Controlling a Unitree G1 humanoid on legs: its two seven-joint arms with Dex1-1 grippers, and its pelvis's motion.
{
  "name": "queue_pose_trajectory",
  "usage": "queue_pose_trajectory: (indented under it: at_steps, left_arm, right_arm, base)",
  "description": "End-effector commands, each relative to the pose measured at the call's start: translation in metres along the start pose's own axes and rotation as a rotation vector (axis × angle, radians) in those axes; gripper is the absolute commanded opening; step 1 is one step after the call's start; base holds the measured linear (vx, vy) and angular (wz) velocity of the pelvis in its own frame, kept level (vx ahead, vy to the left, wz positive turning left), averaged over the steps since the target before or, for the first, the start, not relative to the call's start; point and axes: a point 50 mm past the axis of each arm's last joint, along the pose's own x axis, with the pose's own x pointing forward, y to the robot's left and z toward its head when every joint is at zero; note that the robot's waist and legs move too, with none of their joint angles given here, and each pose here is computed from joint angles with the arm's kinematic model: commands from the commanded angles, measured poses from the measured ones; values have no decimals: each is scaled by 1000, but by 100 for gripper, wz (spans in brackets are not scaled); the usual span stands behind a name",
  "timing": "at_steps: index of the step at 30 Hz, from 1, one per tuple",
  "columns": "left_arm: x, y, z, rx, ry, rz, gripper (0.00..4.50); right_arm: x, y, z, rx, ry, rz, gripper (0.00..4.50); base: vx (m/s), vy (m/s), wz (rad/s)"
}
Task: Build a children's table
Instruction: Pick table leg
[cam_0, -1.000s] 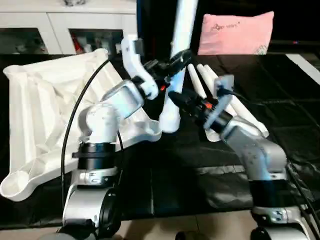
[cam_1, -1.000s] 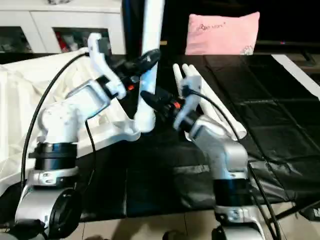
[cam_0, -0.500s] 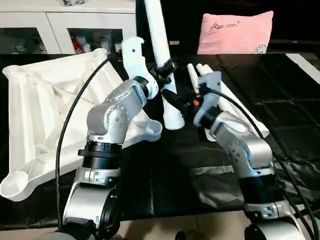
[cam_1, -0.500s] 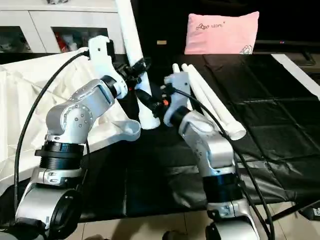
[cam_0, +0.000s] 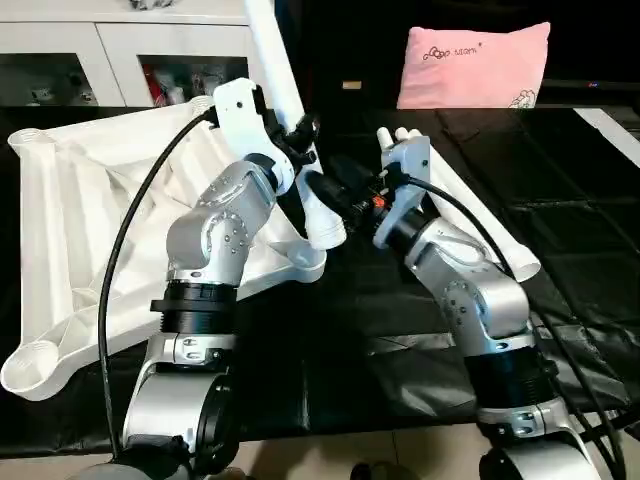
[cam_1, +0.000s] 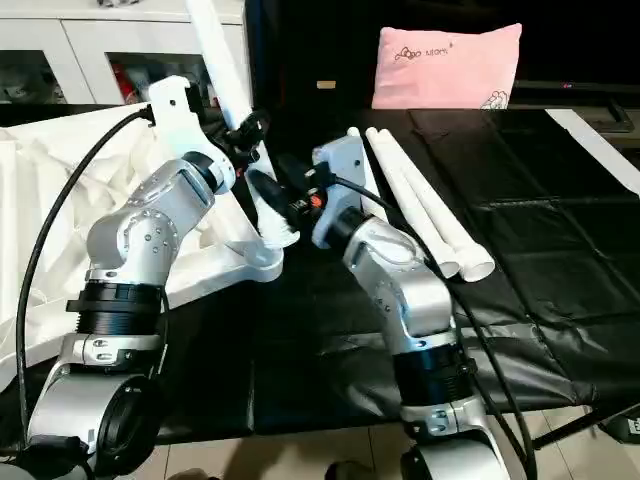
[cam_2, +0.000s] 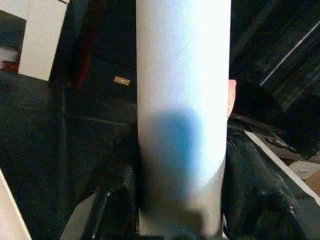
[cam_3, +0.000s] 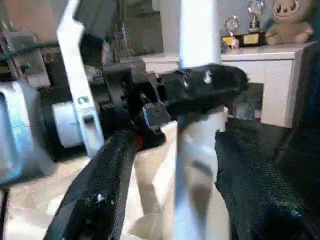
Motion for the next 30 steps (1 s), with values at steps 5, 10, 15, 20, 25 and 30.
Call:
queue_pose_trajectory:
  at_steps: [5,10,15,20,25,30]
  left_arm:
    - [3,-4,10,38,-39,-10,187]
    - [4,0,12,55,-50,-5,187]
    - [5,10,18,156,-54,-40,187]
    - [5,14,18,219,-18,-104,187]
    - [3,11,19,240,42,-273,187]
    - [-3,2,18,169,100,-474,187]
  right_arm:
    - [-4,-3,1,34,0,-25,334]
    - [-4,-3,2,27,-18,-24,377]
    - [-15,0,9,-19,-25,64,425]
    - [-23,-8,15,40,-30,73,450]
    - [-36,-20,23,78,6,130,450]
    - [-47,-21,16,112,150,241,450]
  base:
    - [0,0,0]
    - [0,0,0]
    - [0,0,0]
    - [0,0,0]
    - [0,0,0]
    - [0,0,0]
